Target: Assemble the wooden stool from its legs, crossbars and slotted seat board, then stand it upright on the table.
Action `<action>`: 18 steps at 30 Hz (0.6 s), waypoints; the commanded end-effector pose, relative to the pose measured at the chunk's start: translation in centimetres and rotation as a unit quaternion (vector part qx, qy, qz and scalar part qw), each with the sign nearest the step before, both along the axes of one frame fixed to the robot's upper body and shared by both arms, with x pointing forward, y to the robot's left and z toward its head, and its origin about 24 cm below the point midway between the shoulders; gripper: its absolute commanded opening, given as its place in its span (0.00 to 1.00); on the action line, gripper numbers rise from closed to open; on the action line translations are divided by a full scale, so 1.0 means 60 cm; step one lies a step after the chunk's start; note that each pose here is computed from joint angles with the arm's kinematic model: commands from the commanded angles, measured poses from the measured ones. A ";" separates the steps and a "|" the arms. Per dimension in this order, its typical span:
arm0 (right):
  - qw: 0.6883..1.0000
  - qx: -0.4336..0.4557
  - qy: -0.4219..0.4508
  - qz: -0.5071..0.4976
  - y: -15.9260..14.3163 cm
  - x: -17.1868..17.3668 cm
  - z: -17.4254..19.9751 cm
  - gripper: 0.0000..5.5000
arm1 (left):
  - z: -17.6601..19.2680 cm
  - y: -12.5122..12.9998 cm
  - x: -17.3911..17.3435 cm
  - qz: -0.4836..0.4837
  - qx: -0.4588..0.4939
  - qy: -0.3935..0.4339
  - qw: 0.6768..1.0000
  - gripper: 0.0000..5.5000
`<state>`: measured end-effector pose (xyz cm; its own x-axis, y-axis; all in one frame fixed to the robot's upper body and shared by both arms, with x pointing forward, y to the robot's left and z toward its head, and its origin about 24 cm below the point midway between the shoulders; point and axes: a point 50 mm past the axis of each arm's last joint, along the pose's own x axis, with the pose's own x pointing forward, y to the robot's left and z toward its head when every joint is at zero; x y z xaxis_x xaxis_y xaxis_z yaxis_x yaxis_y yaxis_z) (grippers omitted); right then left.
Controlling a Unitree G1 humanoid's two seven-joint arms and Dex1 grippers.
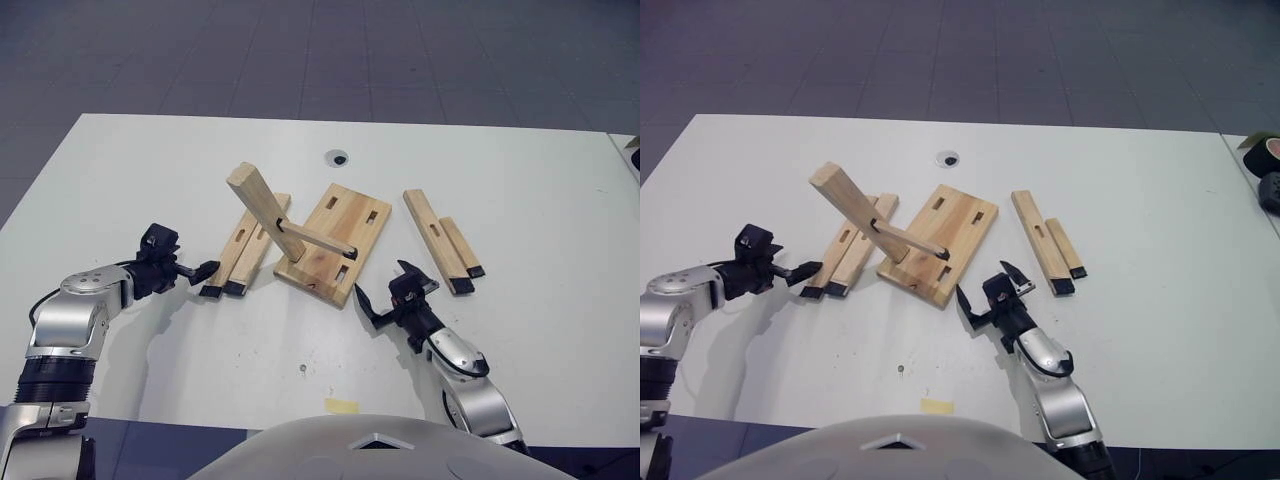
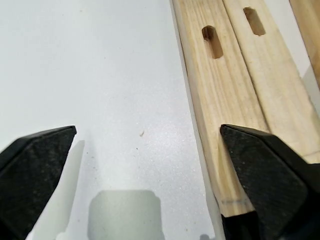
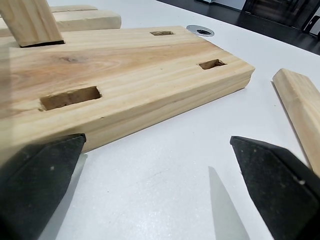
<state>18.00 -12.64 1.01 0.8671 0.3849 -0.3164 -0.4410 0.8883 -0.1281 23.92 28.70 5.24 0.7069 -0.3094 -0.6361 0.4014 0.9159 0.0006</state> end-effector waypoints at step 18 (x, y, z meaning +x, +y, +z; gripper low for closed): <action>1.000 -0.004 -0.009 -0.005 -0.005 0.013 0.008 0.98 | 0.040 0.008 0.052 0.027 -0.053 -0.066 0.996 0.98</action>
<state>18.75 -12.82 1.48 0.8762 0.3782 -0.2986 -0.4339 0.8888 -0.1476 26.69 29.71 6.29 0.7880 -0.2722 -0.5523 0.3443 0.9384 0.0287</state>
